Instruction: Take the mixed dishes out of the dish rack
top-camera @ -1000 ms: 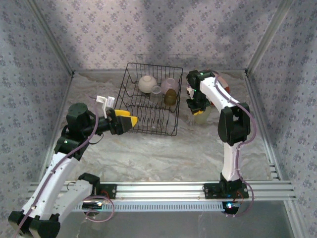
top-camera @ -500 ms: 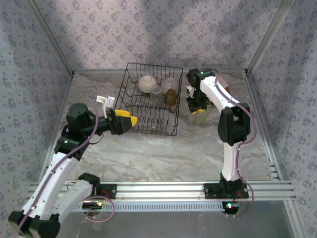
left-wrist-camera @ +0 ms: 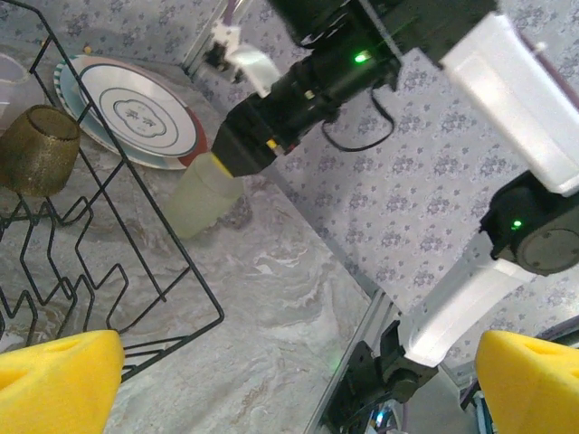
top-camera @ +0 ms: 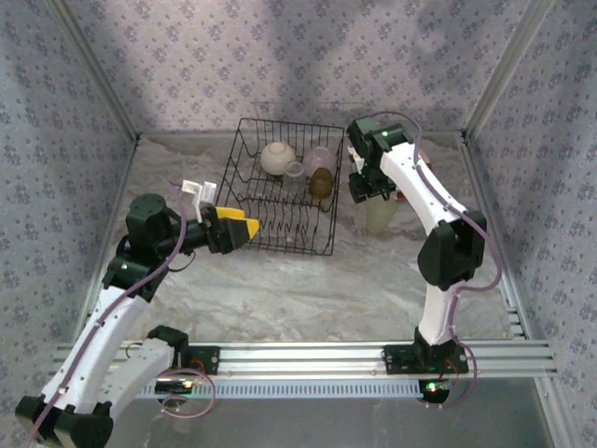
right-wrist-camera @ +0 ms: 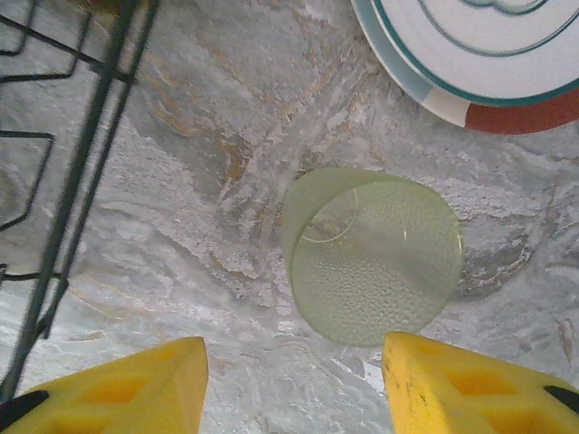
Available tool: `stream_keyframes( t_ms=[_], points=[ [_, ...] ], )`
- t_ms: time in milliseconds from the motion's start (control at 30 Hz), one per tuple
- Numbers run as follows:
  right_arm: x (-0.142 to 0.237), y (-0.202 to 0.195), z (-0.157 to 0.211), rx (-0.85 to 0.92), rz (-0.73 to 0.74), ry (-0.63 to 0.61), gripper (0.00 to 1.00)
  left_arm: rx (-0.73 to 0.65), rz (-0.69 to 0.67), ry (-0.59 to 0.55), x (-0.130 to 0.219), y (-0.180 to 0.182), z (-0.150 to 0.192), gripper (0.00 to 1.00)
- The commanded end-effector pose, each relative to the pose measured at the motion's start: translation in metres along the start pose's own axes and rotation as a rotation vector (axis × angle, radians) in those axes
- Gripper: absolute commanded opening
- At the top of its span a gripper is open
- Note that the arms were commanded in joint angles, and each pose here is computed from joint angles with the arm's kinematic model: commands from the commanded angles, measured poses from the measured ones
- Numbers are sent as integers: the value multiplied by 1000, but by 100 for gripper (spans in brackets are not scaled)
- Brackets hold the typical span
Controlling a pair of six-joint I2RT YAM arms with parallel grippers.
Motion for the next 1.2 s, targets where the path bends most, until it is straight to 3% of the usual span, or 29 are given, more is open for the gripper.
stream_keyframes(
  t_ms=[0, 200, 433, 700, 1167],
  points=[
    [31, 2, 4, 10, 46, -76, 59, -23, -28, 11, -1, 0, 0, 99],
    [59, 17, 16, 20, 20, -230, 74, -9, -84, 33, -7, 9, 3, 99],
    [88, 43, 39, 24, -90, -437, 100, 46, -148, 44, -14, 26, 4, 99],
    [92, 52, 74, -42, -169, -544, 100, 81, -216, 70, -36, 43, -4, 99],
    [75, 61, 122, -95, -248, -591, 100, -76, -714, 170, -135, 108, -42, 99]
  ],
)
Point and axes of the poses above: each hand's point on the last joint's axis, 136 mm out from that joint toward the fingers, its own x axis back along the fingers, its own y axis along the line the jaws close on, z = x × y, the point moved 3 cm from there along x, back along the fingers, and after that the axes turned 11 degrees about x, right-handed, at the moved point
